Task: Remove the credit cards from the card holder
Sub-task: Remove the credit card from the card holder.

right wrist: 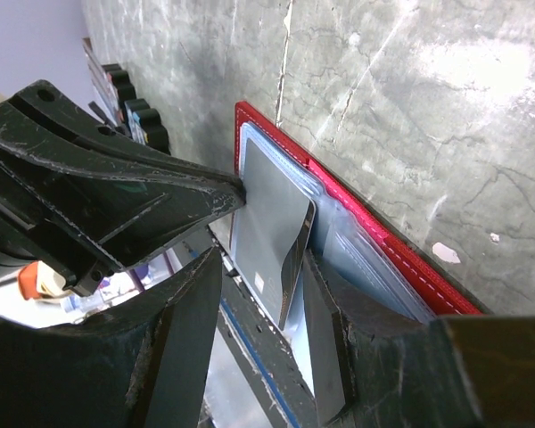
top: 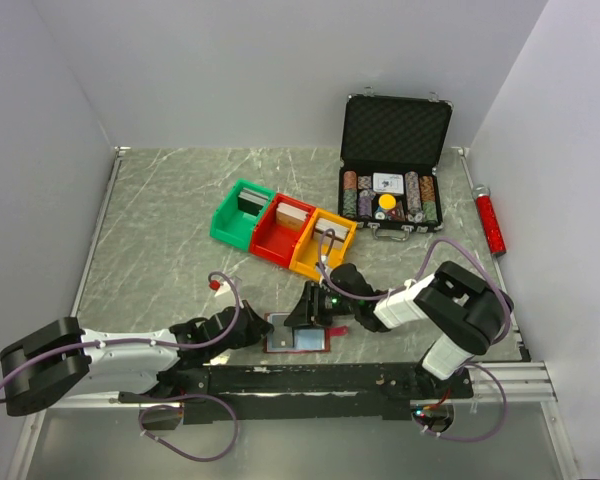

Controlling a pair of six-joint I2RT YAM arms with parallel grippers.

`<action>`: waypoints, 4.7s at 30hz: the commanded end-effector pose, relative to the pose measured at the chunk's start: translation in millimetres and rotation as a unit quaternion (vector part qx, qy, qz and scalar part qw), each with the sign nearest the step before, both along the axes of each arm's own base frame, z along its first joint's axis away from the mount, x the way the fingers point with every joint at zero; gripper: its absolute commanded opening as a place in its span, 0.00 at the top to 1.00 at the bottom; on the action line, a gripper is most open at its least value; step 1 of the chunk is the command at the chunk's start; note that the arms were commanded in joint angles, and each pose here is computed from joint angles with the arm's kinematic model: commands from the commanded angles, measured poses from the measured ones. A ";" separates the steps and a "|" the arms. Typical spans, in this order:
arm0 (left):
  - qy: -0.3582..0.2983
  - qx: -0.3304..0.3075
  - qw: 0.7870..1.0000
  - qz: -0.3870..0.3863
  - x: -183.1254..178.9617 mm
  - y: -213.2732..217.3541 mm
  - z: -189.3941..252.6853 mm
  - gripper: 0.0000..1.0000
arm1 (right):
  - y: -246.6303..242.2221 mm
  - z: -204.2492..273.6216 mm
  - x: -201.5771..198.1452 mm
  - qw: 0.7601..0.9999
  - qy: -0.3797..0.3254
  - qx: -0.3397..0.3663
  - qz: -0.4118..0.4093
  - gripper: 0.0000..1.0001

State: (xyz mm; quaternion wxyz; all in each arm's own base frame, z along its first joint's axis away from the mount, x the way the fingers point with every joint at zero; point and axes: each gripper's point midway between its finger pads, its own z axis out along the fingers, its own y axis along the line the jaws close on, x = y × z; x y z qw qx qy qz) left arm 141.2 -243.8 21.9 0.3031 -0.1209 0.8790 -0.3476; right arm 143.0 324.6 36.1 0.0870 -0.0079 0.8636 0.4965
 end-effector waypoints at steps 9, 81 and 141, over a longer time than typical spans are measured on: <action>0.065 0.075 0.995 -0.025 -33.4 26.8 -46.7 0.99 | 23.6 24.6 -6.9 0.998 -0.033 0.054 0.022 0.52; 0.061 0.063 0.996 -0.005 -32.3 31.7 -44.1 0.99 | 10.0 25.0 -20.7 0.997 -0.051 0.040 0.029 0.86; 0.090 0.093 0.988 0.087 -25.0 57.9 -54.8 0.99 | -29.8 -5.9 -36.1 0.988 -0.054 -0.095 0.107 0.59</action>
